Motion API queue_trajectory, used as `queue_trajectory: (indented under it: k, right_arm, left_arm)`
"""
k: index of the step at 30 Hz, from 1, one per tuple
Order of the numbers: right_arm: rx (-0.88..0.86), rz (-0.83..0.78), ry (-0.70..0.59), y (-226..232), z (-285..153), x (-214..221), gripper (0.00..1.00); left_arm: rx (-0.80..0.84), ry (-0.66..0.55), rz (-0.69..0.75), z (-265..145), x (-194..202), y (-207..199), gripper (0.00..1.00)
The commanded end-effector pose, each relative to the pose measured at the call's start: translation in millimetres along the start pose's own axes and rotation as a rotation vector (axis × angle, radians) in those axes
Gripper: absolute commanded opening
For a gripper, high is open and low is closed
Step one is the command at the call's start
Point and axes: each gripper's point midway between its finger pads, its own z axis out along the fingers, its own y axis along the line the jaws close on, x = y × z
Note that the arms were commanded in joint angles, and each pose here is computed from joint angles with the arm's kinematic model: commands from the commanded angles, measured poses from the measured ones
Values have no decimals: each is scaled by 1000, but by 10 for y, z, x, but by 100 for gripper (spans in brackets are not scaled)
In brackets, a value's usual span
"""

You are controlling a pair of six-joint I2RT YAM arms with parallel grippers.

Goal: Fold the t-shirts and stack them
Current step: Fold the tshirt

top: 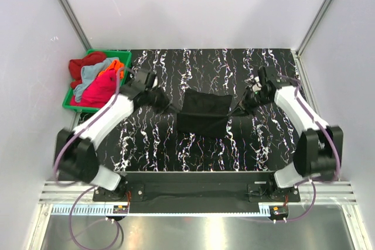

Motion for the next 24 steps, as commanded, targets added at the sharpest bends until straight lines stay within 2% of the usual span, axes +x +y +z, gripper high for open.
queue_trajectory:
  k: [1,2,6,13,19,24]
  right_arm:
    - [-25,-50,43,-53,-181,474,0]
    - [-24,-51,54,-60,-177,581,0]
    - [-27,-70,63,-168,-224,1002,0]
    - [-43,-62,94,-303,-365,1505,0]
    - [-48,-62,137,-427,-527,1880,0]
    - [-71,-51,152,-472,-615,2012,0]
  left_arm:
    - [84,6,3,-345,290,12,0]
    - [70,20,-15,-344,392,143,0]
    - [156,0,-25,-686,698,179,0]
    - [245,40,-85,-1000,1212,360,0]
    - [266,24,-103,-1324,1451,460,0]
    - [266,10,-129,-1408,1481,485,0]
